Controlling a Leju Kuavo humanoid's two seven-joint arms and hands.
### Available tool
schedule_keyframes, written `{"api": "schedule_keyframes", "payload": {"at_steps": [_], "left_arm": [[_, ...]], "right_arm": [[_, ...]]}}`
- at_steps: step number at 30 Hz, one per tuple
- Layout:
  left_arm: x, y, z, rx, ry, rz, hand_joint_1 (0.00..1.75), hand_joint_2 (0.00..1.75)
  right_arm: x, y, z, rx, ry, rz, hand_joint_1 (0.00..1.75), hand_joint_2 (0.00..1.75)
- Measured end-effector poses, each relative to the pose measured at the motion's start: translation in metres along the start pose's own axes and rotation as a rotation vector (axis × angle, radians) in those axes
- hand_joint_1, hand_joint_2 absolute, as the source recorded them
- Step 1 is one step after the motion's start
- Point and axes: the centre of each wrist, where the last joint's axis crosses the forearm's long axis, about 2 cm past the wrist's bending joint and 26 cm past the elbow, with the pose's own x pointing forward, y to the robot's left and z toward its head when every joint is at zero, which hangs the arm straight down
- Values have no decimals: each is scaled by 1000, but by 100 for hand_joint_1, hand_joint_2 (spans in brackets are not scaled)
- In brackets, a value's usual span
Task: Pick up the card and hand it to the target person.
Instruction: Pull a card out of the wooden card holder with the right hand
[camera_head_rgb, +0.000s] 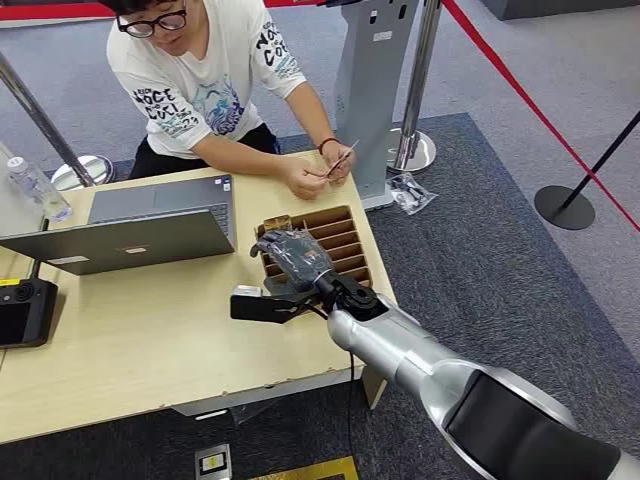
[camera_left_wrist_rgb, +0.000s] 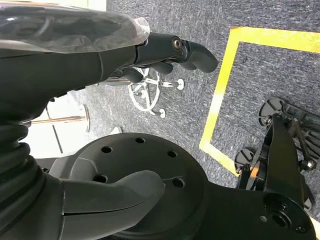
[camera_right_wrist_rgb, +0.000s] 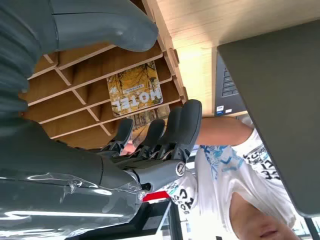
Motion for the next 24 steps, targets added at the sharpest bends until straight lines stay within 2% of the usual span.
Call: {"api": "schedule_keyframes", "payload": {"at_steps": [15, 24], "left_arm": [[0, 0, 0, 5, 4, 2, 0, 175], [0, 0, 0, 3, 6, 1, 0, 175]], "right_arm": [[1, -10, -9, -11, -10, 20, 79, 175], [-3, -18, -15, -23, 0, 44, 70, 175]]}}
